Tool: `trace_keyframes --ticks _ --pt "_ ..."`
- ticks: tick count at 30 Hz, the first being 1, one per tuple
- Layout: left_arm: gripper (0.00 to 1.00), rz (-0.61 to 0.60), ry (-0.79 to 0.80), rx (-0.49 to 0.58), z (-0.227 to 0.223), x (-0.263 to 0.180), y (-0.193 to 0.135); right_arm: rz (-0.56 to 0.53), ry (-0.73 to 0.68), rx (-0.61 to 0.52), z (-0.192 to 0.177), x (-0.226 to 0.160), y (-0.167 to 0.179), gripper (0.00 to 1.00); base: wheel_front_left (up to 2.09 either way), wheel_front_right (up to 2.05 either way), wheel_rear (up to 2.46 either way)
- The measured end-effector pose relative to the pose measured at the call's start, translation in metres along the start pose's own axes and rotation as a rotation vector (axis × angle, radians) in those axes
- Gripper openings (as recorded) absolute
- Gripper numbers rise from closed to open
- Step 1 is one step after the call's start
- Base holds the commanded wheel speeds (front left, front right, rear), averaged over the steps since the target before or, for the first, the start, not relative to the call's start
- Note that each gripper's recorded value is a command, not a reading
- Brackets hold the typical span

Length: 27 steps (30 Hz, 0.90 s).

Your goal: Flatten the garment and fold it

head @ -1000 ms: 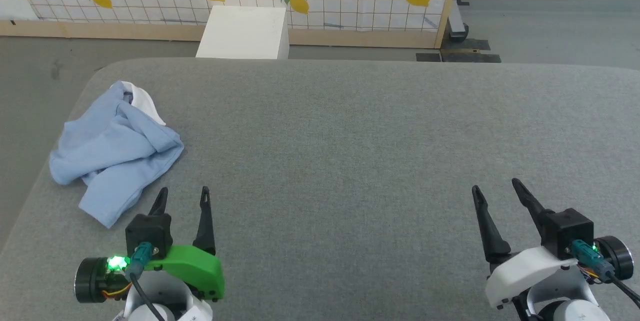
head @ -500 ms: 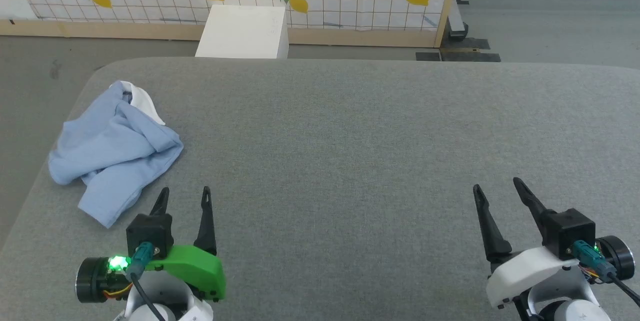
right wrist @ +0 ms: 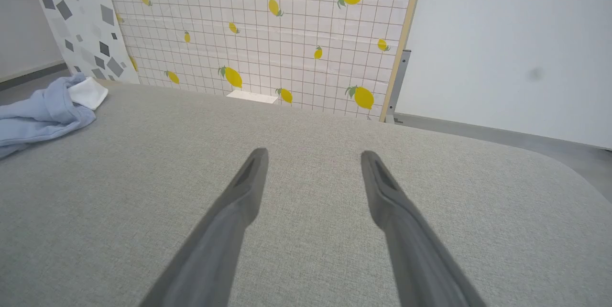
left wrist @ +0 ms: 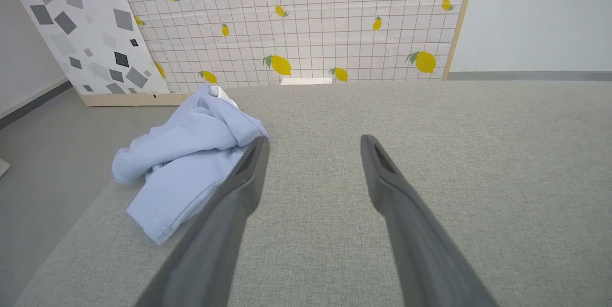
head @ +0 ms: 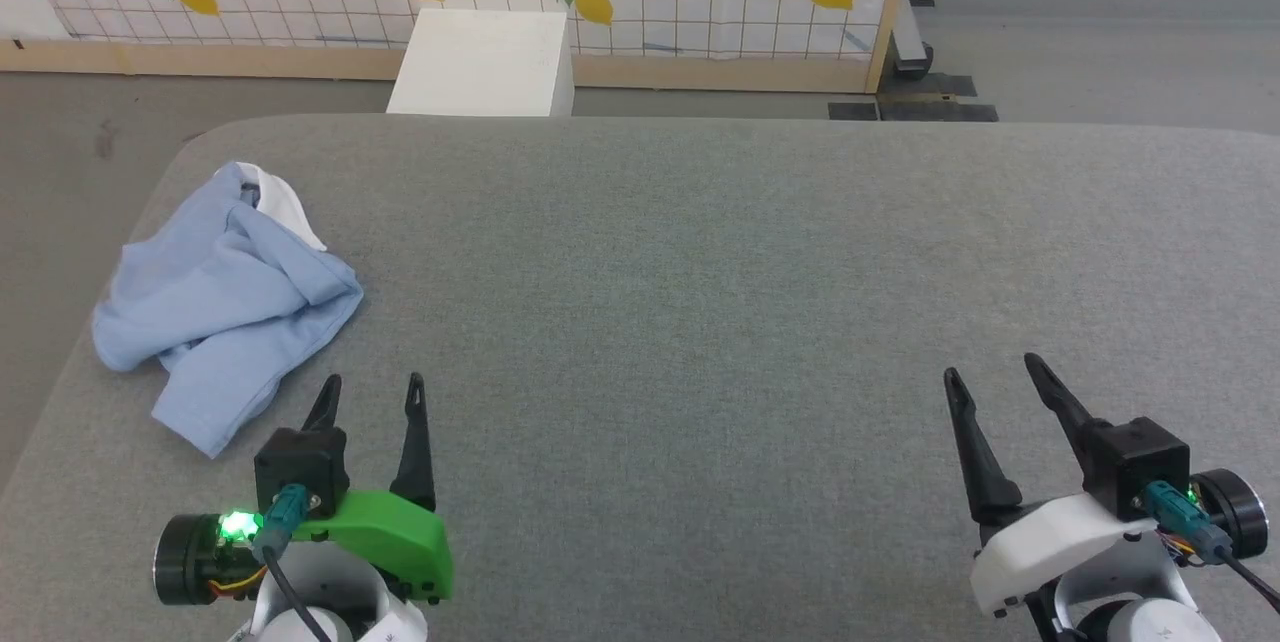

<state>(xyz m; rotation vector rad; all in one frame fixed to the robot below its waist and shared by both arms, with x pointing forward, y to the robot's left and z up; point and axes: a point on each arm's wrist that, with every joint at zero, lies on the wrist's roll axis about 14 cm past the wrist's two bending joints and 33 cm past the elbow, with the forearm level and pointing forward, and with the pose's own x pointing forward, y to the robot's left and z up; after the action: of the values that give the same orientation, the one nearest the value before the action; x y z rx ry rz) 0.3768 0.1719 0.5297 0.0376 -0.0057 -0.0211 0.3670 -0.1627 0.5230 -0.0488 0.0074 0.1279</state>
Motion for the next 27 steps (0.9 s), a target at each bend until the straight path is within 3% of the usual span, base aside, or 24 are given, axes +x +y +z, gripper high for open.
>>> trace_keyframes --ticks 27 --pt "1.0 -0.027 -0.005 -0.004 0.0002 0.0013 -0.0061 -0.027 -0.021 0.059 0.0043 0.0006 -0.0086 1.0 0.0 0.0 0.0"
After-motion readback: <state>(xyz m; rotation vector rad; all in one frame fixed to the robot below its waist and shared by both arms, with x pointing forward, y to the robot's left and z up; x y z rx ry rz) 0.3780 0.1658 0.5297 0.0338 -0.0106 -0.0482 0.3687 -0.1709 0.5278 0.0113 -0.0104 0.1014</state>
